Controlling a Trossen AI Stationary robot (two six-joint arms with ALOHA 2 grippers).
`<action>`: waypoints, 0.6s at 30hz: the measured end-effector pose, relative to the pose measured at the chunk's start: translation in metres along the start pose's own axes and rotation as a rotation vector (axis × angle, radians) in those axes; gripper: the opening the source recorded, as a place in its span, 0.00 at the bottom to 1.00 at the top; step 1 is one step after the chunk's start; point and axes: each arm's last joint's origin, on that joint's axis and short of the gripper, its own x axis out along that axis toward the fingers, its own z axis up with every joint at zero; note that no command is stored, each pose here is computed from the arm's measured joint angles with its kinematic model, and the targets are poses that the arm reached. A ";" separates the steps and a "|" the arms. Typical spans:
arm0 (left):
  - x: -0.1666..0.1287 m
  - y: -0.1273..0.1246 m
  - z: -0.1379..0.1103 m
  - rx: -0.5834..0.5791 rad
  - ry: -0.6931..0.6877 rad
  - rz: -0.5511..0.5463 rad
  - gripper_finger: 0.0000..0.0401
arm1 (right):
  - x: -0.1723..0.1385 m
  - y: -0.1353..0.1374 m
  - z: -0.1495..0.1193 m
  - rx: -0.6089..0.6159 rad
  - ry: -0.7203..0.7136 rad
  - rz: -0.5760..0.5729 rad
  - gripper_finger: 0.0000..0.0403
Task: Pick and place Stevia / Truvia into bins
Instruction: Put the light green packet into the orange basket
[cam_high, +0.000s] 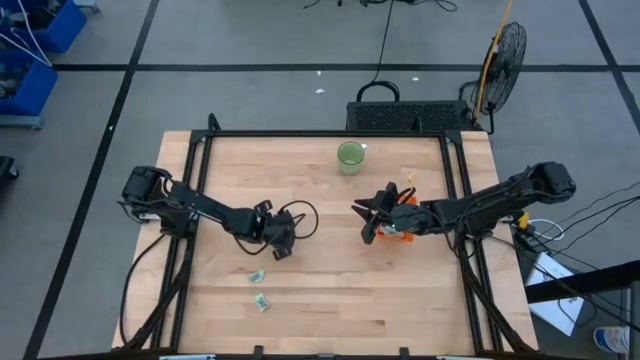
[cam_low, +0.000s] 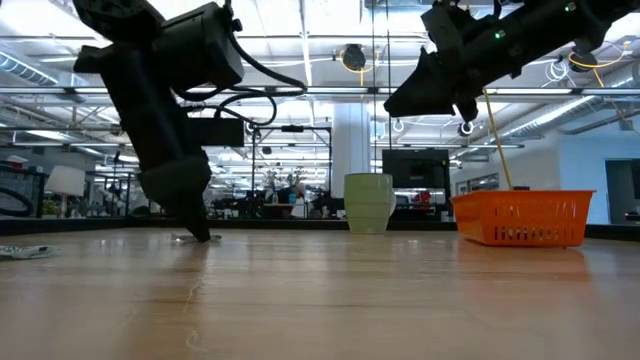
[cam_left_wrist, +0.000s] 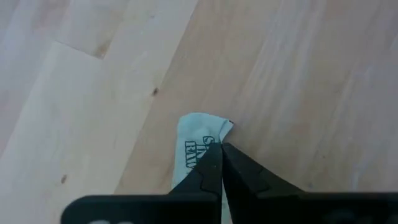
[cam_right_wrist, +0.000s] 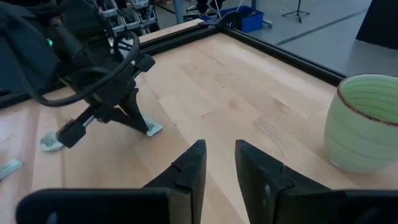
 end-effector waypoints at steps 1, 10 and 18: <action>-0.002 0.000 0.000 0.000 -0.006 -0.005 0.03 | 0.001 0.000 -0.001 -0.009 0.001 0.000 0.19; -0.051 0.000 0.029 0.020 -0.189 -0.273 0.01 | 0.020 0.013 -0.014 -0.249 0.015 0.169 0.21; -0.080 -0.002 0.043 0.061 -0.291 -0.648 0.01 | 0.046 0.032 -0.034 -0.493 -0.115 0.363 0.28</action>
